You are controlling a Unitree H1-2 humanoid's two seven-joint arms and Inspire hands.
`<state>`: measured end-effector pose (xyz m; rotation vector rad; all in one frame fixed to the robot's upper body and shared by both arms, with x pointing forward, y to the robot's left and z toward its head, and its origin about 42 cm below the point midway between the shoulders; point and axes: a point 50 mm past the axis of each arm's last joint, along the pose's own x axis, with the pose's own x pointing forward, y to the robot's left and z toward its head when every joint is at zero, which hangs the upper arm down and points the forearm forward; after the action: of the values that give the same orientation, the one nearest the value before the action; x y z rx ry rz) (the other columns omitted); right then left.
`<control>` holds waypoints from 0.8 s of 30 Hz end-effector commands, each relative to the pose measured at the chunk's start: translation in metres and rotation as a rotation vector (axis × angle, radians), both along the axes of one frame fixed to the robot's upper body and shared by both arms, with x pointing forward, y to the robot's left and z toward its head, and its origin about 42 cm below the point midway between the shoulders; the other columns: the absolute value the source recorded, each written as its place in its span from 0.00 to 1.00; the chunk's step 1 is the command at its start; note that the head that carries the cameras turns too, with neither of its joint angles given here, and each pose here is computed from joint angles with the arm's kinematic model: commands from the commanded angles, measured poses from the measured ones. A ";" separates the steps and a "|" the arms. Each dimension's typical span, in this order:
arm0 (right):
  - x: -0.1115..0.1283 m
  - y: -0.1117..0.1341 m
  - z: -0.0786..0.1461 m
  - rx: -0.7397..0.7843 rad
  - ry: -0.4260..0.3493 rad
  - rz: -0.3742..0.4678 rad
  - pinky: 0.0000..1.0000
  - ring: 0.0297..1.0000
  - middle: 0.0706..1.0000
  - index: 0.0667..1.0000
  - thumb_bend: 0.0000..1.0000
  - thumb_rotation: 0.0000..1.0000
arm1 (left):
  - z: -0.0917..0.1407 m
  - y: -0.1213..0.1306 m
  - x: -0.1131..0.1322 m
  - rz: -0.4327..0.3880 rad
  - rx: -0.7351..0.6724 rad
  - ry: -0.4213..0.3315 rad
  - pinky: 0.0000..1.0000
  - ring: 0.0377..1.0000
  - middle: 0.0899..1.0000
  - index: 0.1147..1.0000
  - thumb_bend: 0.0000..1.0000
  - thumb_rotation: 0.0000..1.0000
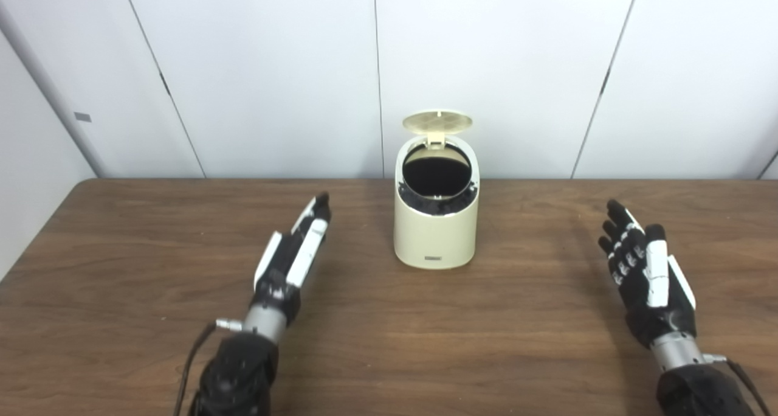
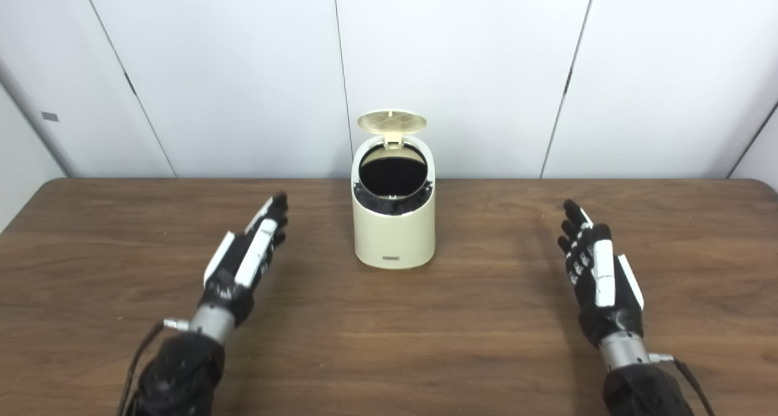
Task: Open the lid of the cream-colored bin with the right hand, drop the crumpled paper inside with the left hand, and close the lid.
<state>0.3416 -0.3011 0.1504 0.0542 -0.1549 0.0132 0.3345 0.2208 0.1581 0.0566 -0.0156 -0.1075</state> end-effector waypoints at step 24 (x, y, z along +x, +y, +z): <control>0.074 0.082 0.175 -0.617 -0.357 0.127 0.90 0.94 0.93 0.89 0.62 1.00 | -0.019 -0.008 -0.008 0.059 -0.071 -0.060 1.00 1.00 1.00 1.00 0.60 1.00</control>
<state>0.4136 -0.2213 0.2934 -0.4923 -0.4040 0.2016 0.3234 0.2145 0.1337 -0.0086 -0.0382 -0.0421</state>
